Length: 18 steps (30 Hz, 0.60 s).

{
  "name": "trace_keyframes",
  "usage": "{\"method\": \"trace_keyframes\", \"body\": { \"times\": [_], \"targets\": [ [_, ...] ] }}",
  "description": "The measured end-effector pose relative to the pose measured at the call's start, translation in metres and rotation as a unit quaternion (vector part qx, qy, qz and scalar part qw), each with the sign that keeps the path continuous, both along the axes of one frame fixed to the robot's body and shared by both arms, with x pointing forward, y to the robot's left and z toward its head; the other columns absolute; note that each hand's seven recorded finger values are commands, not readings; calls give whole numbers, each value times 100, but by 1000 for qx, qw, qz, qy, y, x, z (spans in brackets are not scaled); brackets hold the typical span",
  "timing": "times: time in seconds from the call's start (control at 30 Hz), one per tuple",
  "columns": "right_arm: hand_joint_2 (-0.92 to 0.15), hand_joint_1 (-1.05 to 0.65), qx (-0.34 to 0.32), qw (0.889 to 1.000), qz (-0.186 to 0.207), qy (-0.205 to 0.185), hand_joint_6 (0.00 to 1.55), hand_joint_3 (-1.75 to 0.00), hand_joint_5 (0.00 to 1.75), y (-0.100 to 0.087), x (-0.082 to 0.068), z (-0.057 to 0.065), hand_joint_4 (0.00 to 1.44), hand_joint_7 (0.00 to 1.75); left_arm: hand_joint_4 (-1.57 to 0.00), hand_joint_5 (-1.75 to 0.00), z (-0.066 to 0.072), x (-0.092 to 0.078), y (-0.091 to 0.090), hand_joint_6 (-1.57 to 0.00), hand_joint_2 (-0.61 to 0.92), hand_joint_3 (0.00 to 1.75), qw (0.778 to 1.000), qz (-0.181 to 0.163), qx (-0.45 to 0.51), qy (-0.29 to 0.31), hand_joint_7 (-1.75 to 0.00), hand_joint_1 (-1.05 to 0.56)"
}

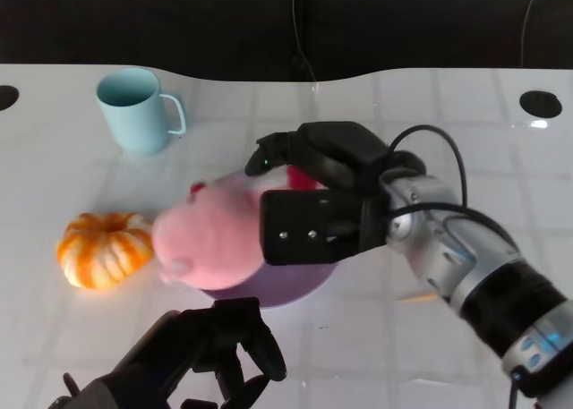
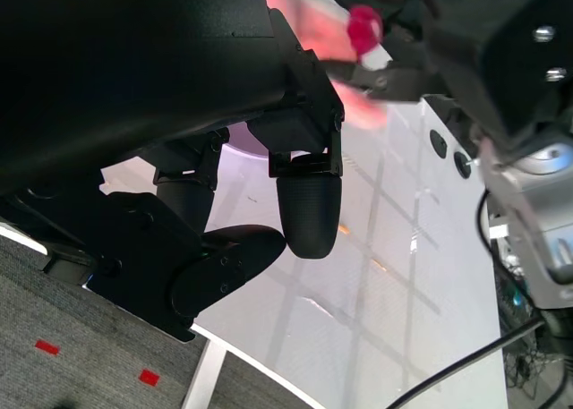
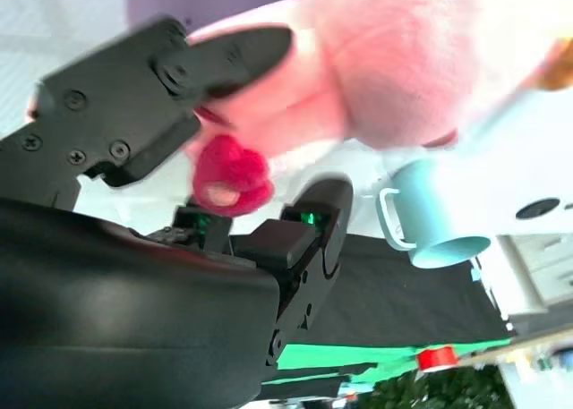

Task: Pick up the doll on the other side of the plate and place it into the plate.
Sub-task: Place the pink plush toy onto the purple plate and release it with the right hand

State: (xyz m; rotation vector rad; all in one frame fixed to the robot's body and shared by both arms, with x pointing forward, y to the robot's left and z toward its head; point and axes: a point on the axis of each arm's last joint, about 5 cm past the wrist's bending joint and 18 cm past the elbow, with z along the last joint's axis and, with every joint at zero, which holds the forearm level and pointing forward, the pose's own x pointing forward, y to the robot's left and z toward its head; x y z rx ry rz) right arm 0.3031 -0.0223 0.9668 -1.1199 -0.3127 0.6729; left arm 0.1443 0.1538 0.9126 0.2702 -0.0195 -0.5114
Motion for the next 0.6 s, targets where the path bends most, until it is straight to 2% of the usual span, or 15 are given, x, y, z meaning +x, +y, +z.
{"method": "trace_keyframes", "body": {
  "times": [0.2,0.47,0.6],
  "targets": [
    [-92,-77,-28,999,32,0,20,-20,31,-10,-2,20,5,0,-65,-175,0,0,0,-63,53,108,1000,0,0,0,-146,-17],
    [-92,-83,-42,997,64,6,15,-20,29,-28,-12,34,0,0,-65,-175,0,2,-1,-62,54,107,1000,-1,-1,-1,-146,-16],
    [-92,-83,-21,998,66,4,15,-21,30,-42,-20,39,1,0,-64,-175,0,2,-1,-62,54,106,1000,-1,-2,-2,-146,-16]
  ]
}}
